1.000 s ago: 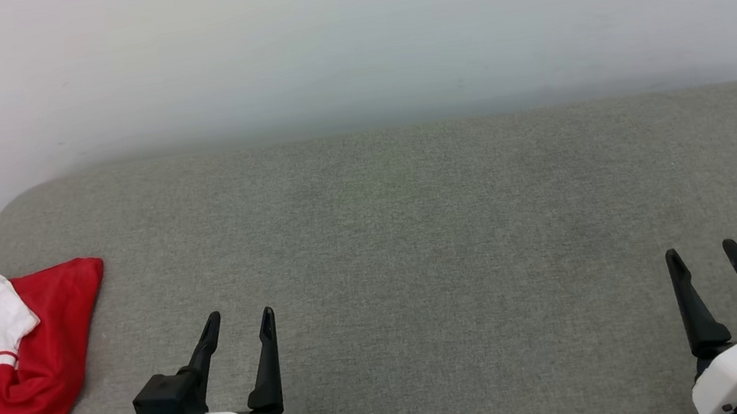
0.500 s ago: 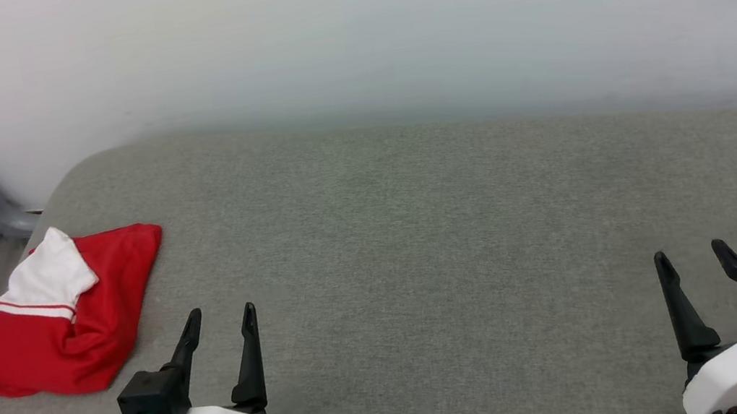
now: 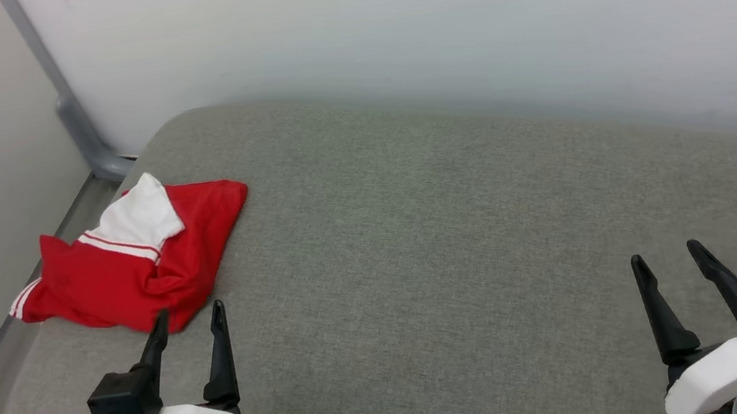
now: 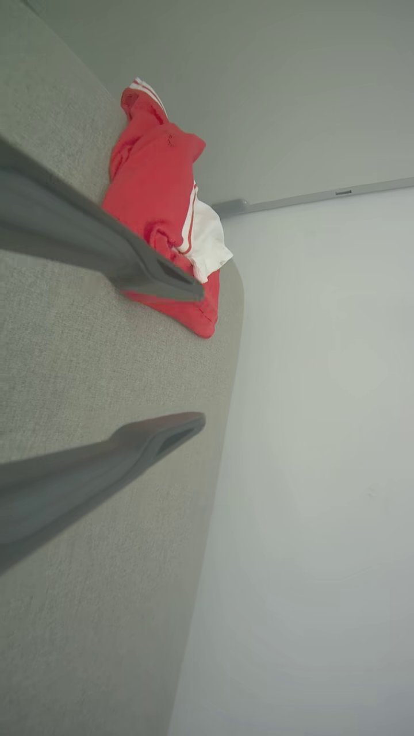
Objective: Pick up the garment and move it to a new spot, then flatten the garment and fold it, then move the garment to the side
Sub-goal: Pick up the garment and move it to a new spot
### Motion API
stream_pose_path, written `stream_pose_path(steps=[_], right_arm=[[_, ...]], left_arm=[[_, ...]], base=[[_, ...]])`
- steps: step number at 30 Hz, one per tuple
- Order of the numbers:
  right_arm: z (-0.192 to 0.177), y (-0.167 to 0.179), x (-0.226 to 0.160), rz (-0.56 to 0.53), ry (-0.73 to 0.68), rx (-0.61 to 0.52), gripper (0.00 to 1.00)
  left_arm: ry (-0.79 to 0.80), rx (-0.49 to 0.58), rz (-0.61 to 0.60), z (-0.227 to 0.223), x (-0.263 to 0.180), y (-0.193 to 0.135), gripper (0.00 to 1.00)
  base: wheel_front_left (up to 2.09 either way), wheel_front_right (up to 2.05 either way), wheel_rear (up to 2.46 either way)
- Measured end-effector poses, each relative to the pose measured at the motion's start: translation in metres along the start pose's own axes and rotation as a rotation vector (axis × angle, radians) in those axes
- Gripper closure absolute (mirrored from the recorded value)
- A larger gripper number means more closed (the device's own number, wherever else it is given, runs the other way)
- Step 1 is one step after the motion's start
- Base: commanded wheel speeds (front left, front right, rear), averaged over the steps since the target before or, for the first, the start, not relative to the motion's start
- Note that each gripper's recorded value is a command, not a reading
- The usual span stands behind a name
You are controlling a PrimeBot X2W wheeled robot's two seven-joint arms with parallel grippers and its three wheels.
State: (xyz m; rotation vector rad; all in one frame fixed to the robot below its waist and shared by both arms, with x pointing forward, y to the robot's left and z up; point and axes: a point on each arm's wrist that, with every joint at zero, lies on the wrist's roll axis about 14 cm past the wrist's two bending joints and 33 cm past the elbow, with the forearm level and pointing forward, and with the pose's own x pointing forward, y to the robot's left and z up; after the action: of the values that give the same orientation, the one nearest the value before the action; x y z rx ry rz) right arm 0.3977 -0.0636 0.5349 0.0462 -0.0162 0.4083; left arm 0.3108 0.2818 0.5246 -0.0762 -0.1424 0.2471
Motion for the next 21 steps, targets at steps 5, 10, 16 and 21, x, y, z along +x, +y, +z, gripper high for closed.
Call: stream_pose_path(steps=[5, 10, 16, 21], right_arm=[[0.002, 0.019, 0.011, 0.059, -0.008, -0.002, 0.00], [0.003, 0.027, 0.016, 0.085, -0.010, -0.001, 0.00], [0.002, 0.029, 0.020, 0.095, -0.010, 0.002, 0.00], [0.001, 0.027, 0.031, 0.094, -0.007, 0.002, 0.00]], left_arm=[[-0.012, 0.015, 0.068, 0.005, -0.009, 0.023, 0.00], [-0.016, 0.025, 0.109, 0.008, -0.014, 0.036, 0.00], [-0.010, 0.026, 0.123, 0.007, -0.013, 0.040, 0.00], [0.028, -0.007, 0.149, -0.001, 0.007, 0.047, 0.00]], base=[[0.00, 0.00, 0.00], [0.00, 0.00, 0.00], [0.00, 0.00, 0.00], [0.00, 0.00, 0.00]])
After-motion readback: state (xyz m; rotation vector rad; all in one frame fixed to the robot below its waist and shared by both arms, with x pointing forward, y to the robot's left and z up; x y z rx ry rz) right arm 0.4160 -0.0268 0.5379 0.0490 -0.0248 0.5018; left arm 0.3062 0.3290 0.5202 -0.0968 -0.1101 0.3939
